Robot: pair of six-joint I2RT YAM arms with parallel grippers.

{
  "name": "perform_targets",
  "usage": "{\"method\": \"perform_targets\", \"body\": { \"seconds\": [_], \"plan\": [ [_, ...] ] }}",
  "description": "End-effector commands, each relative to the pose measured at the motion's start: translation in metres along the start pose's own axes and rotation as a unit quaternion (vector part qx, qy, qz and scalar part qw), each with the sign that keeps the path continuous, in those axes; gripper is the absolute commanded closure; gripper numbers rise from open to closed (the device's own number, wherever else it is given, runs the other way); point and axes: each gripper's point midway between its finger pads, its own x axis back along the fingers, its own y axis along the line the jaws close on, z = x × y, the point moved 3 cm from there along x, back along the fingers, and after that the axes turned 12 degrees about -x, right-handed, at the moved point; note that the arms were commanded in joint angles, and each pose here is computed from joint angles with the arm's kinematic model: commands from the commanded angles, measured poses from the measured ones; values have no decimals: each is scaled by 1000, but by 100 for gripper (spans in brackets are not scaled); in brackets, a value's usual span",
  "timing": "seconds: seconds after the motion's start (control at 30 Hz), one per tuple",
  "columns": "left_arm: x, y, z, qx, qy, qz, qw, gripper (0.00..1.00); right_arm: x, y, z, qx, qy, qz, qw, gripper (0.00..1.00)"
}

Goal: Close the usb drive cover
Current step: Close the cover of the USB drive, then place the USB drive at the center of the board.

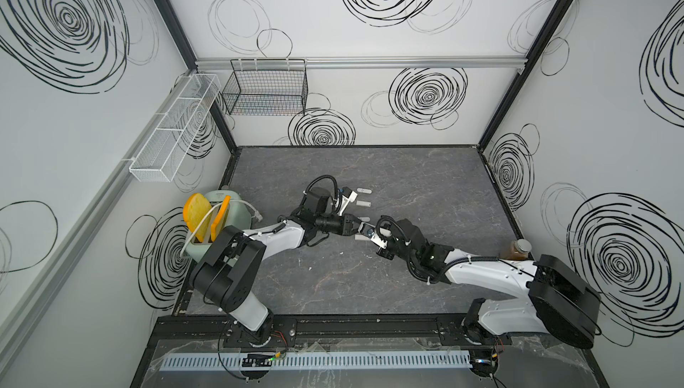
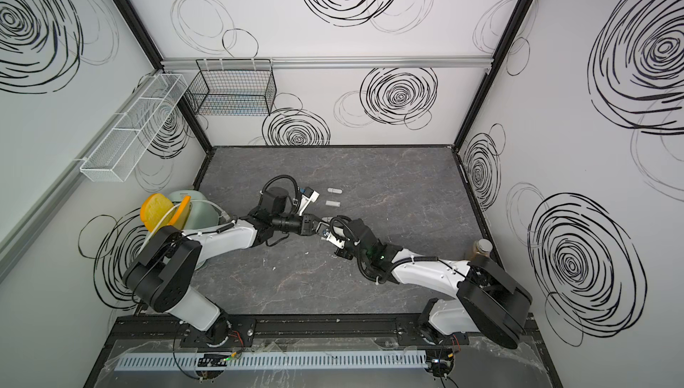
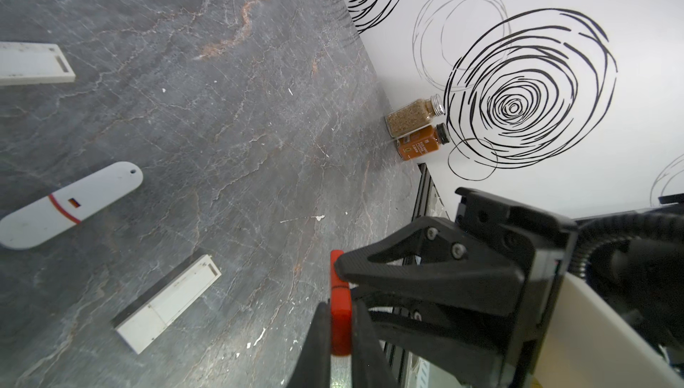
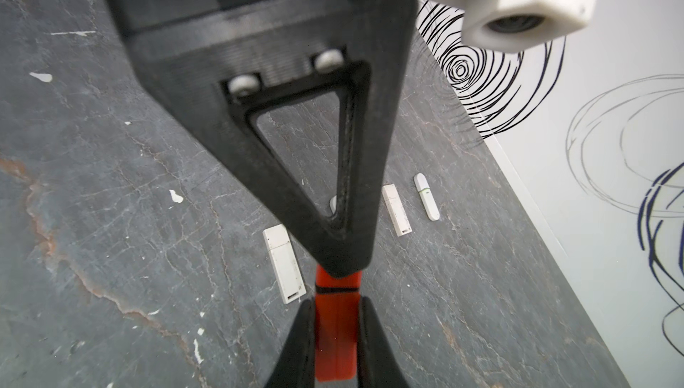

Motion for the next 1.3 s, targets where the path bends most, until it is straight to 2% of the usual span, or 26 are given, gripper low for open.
{"method": "perform_targets", "body": {
  "seconds": [0.0, 0.1, 0.17, 0.47, 0.63, 0.7, 0.97, 1.03, 1.17, 1.27],
  "plan": [
    [-7, -17, 4, -13, 8, 31, 999, 100, 25, -12, -95, -23, -194, -2, 981, 98],
    [-7, -17, 4, -14, 9, 31, 999, 100, 30, -33, -100, -72, -209, 3, 975, 99],
    [-8, -17, 5, -13, 9, 30, 999, 100, 32, -36, -101, -81, -213, 3, 974, 100],
    [-8, -15, 6, -15, 11, 26, 999, 100, 24, 5, -99, 3, -199, -27, 980, 100],
    [-1, -14, 2, -22, 3, 15, 1000, 99, 18, -8, -82, -13, -160, -20, 987, 100],
    [4, -15, -1, -32, -4, 10, 999, 91, 13, -15, -67, -25, -129, -19, 991, 100],
    [29, -19, -16, -71, -36, -10, 997, 71, 10, -44, -7, -59, -23, -13, 998, 100],
    [36, -16, -20, -84, -44, -25, 995, 61, 11, -45, 0, -55, -7, -19, 998, 99],
    [54, -4, -30, -112, -62, -73, 989, 35, 12, -43, 10, -41, 20, -31, 998, 99],
    [72, 8, -38, -122, -84, -118, 982, 28, 10, -33, 16, -37, 39, -62, 997, 99]
  ]
}}
